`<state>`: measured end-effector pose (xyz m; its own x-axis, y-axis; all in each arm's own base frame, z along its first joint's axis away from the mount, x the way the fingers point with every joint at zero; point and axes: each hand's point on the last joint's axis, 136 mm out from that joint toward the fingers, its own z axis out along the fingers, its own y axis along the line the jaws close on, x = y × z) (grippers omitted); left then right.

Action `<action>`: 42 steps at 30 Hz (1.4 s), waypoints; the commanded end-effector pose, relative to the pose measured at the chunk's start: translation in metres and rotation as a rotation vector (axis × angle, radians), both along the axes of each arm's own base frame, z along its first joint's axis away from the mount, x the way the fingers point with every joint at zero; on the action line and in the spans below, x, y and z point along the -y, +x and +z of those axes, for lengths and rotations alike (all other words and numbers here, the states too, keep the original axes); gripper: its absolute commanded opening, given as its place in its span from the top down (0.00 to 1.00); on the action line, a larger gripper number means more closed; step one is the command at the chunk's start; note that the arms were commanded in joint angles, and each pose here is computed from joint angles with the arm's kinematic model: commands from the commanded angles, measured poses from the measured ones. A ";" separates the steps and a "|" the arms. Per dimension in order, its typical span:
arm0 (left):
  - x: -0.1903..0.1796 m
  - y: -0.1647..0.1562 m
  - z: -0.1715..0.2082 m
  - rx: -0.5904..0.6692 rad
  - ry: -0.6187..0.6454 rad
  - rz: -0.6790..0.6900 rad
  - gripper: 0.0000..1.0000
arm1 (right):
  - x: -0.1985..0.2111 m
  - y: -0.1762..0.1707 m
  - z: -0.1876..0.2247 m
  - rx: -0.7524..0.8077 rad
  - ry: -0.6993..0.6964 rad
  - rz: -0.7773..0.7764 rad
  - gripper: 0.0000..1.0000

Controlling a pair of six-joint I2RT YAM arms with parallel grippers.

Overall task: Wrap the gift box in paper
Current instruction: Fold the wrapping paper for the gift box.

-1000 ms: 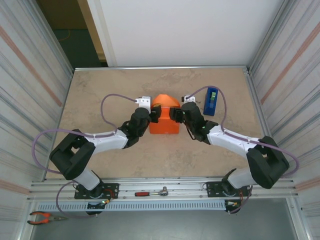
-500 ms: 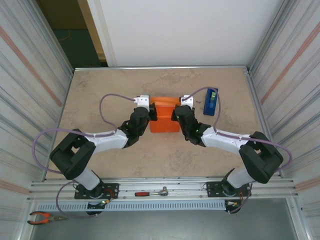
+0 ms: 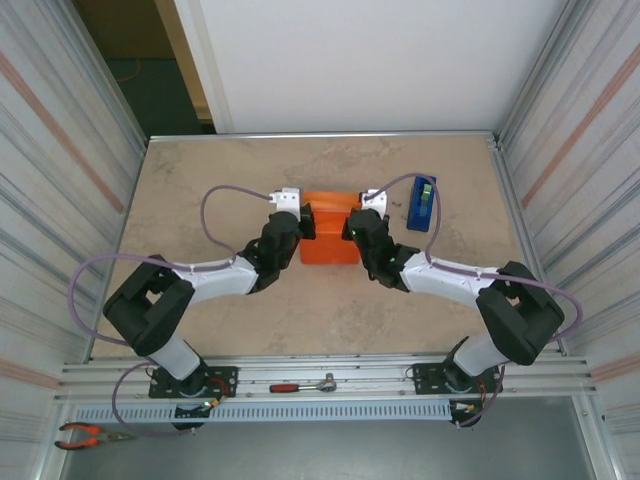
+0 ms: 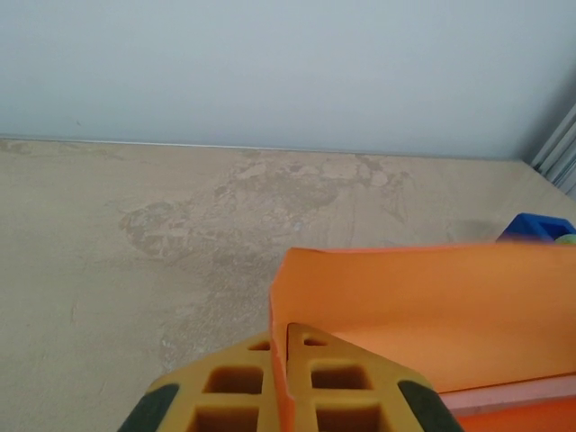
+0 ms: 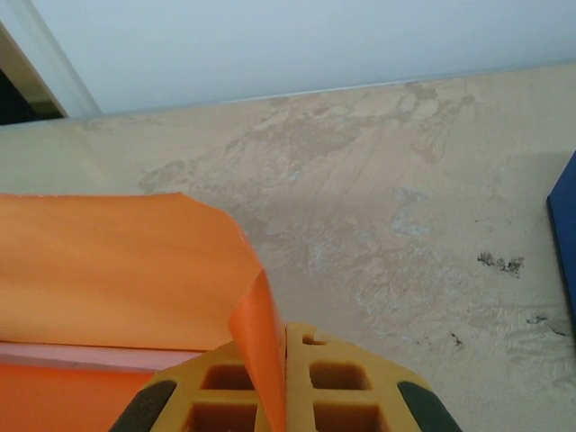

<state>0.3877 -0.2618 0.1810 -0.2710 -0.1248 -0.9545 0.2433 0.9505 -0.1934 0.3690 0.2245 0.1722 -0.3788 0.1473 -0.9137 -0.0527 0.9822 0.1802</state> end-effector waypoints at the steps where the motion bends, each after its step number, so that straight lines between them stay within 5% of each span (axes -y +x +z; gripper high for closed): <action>1: 0.017 -0.007 -0.040 -0.132 0.132 -0.122 1.00 | -0.033 -0.013 -0.026 -0.162 -0.002 0.188 1.00; 13: 0.027 0.000 0.021 -0.023 0.080 -0.172 1.00 | -0.030 -0.003 0.037 -0.077 0.049 0.224 1.00; 26: 0.016 -0.015 -0.027 -0.115 0.048 -0.144 1.00 | -0.008 -0.023 -0.039 -0.218 0.052 0.146 1.00; 34: 0.017 -0.014 -0.015 -0.093 0.045 -0.146 1.00 | -0.007 -0.026 -0.039 -0.227 0.065 0.145 1.00; 38: 0.013 -0.012 -0.008 -0.082 0.040 -0.125 0.69 | -0.009 -0.026 -0.040 -0.231 0.067 0.154 1.00; 42: 0.005 -0.010 0.000 -0.067 0.030 -0.099 0.49 | -0.011 -0.026 -0.039 -0.232 0.067 0.158 1.00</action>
